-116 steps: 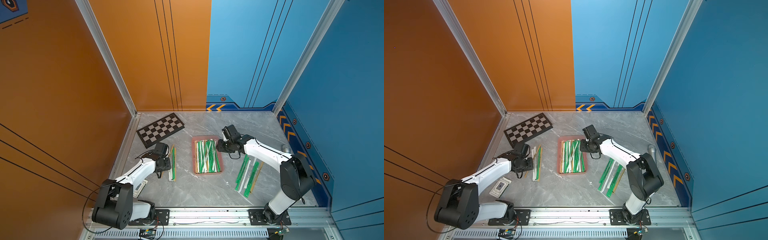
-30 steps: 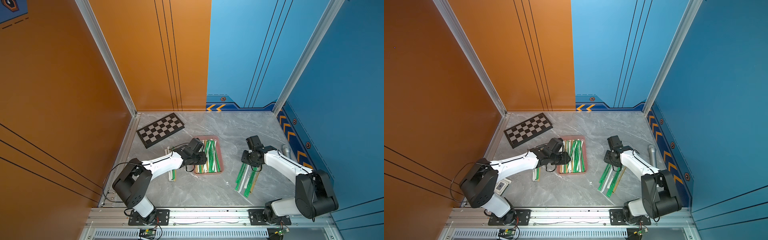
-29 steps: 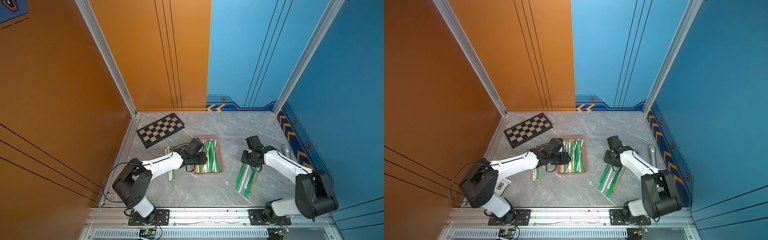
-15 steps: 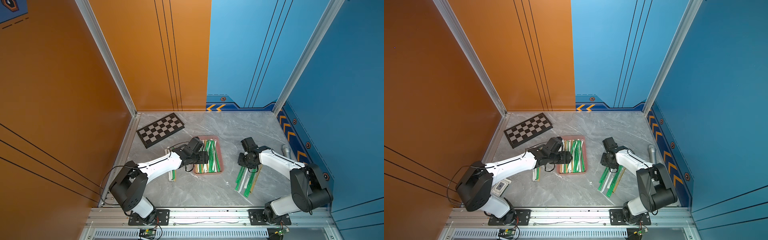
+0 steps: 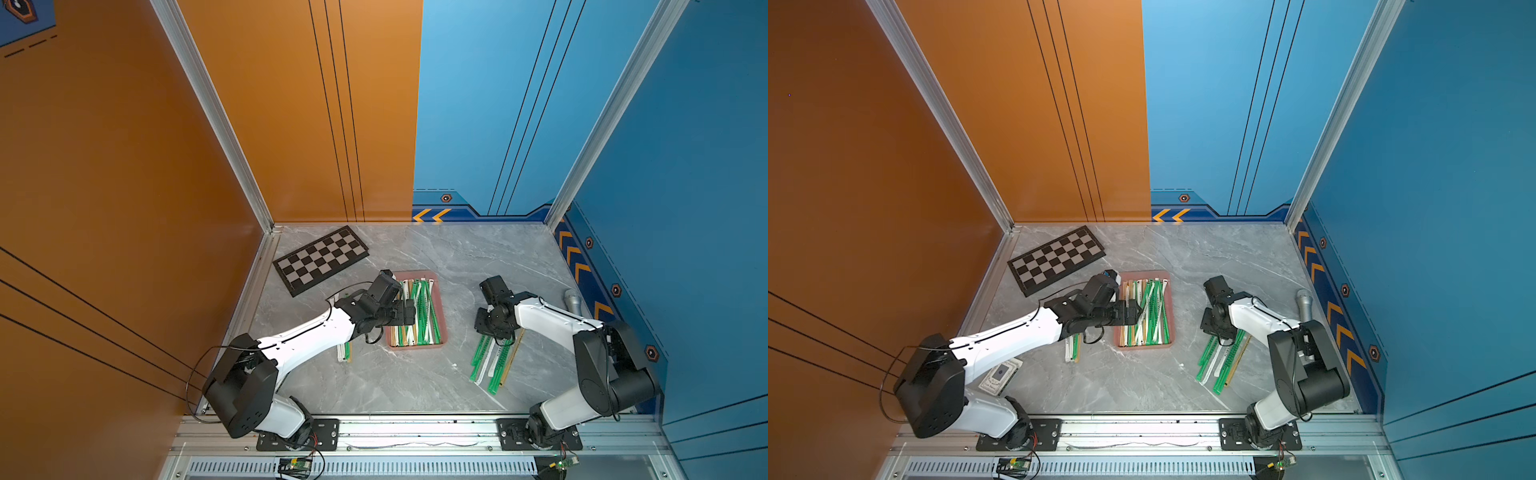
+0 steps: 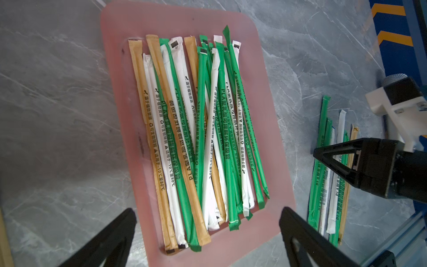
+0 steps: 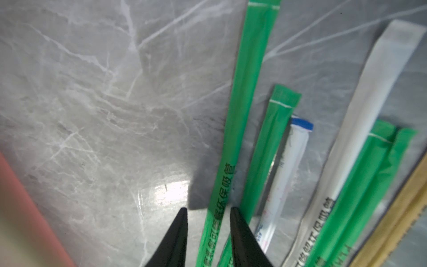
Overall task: Put the straws into the storage box
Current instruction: Pick up the straw from the center of the board.
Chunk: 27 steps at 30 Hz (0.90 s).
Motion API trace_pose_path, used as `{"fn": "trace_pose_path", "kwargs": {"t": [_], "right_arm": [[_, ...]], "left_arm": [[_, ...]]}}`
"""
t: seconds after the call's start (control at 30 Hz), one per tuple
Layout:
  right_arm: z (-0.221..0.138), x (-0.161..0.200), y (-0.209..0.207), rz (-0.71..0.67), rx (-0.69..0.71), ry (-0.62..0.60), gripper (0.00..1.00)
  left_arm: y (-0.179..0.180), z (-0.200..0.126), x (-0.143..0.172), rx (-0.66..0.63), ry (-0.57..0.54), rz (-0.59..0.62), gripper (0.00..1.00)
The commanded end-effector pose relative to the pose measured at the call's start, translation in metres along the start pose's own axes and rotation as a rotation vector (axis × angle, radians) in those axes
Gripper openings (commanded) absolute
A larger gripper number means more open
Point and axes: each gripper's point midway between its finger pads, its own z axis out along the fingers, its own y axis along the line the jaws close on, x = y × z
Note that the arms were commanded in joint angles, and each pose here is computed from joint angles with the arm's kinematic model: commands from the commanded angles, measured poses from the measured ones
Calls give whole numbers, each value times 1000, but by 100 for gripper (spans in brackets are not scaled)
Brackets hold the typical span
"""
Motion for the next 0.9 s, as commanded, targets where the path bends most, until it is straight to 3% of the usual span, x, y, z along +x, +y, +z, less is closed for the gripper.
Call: {"fn": "trace_pose_path", "kwargs": {"t": [0.0,0.47,0.87], "right_arm": [[2,-3,3,-4,12,-3,33],[4,-6,11,-15,12,-4,10],[-81,-50,73,-29,-189,-210,4]], "left_arm": [[17,-10,-4,-51,-38,2,99],[82,-48,-9,-160,-144,-105,99],[141,-66,10,-267,-127,-206,99]]}}
